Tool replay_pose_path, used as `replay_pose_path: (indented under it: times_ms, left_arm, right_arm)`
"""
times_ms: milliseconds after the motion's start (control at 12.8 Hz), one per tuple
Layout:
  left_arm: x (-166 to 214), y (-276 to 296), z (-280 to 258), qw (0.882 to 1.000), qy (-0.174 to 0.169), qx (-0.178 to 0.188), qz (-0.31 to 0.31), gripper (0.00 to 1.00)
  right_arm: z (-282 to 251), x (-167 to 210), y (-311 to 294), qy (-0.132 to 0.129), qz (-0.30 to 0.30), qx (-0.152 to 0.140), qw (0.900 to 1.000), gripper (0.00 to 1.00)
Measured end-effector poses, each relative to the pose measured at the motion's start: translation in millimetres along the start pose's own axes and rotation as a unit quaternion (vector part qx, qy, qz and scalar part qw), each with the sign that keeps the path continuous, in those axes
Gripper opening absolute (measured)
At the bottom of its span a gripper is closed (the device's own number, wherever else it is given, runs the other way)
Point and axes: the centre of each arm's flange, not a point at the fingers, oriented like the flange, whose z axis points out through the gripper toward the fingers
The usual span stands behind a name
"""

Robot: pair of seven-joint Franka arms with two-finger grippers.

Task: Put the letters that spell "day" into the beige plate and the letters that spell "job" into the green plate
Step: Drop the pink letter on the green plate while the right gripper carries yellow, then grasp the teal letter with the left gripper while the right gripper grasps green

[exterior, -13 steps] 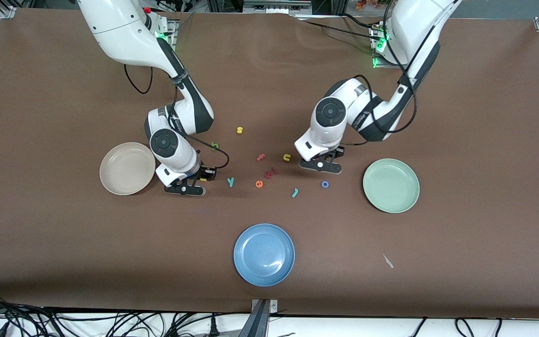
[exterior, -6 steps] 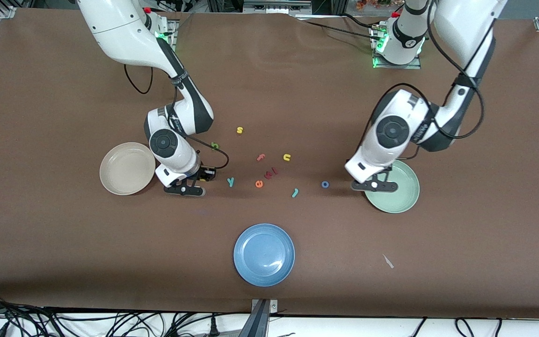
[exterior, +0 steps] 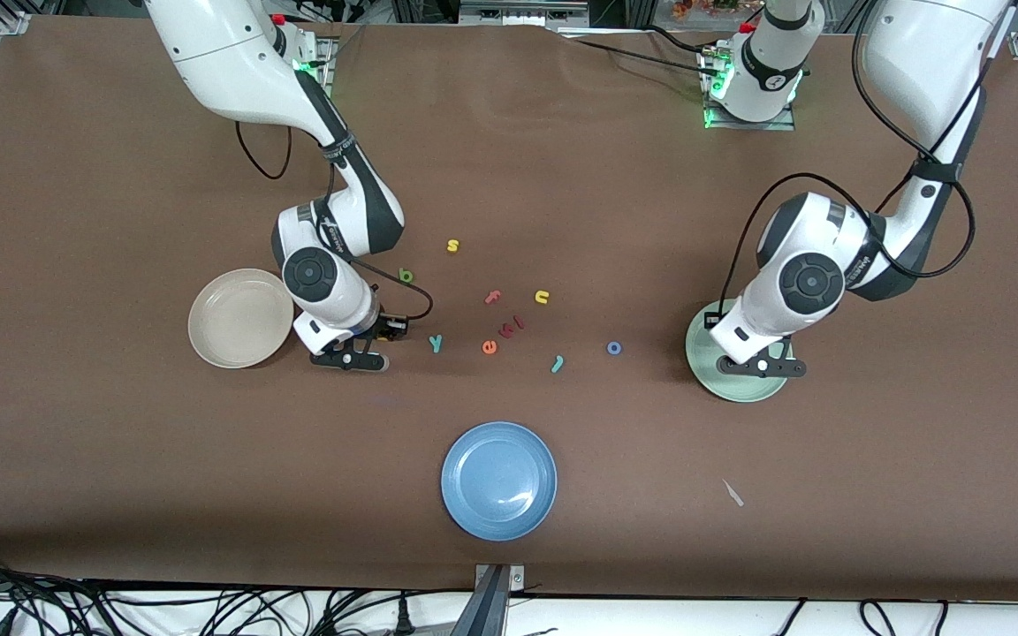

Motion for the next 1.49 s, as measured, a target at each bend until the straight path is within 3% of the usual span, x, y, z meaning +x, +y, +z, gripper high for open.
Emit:
replay_pose_path:
  times_ms: [157,313,470,862,1097,1253,1410,1488]
  left_arm:
    - [1,-10,18,1.000,-0.015,-0.003,-0.006,0.26]
    - [2,-15,40,0.999,-0.034,-0.007,-0.006,0.26]
    - [1,-17,59,0.999,-0.049,-0.010,-0.006,0.26]
    - [0,-16,77,0.998,-0.065,-0.012,-0.005,0.26]
    - [0,-15,77,0.998,-0.065,-0.013,-0.004,0.55]
    - [4,-14,66,0.998,-0.054,-0.015,-0.002,0.78]
    - [12,-12,30,0.999,-0.022,-0.016,0.018,0.99]
    - [14,-5,7,0.999,-0.001,-0.018,0.031,1.00]
  right_arm:
    - [-28,13,15,-0.030,-0.011,-0.020,0.999,0.27]
    - [-52,20,46,-0.041,-0.034,-0.028,0.998,0.27]
    - [-64,18,85,-0.044,-0.061,-0.032,0.997,0.27]
    - [-53,-16,207,-0.023,-0.139,-0.029,0.990,0.27]
    - [-50,-18,244,-0.008,-0.182,-0.033,0.983,0.27]
    - [-49,-18,243,-0.006,-0.188,-0.033,0.981,0.44]
    - [-49,-19,235,-0.006,-0.195,-0.032,0.980,0.65]
    - [-49,-20,228,-0.005,-0.199,-0.030,0.980,0.78]
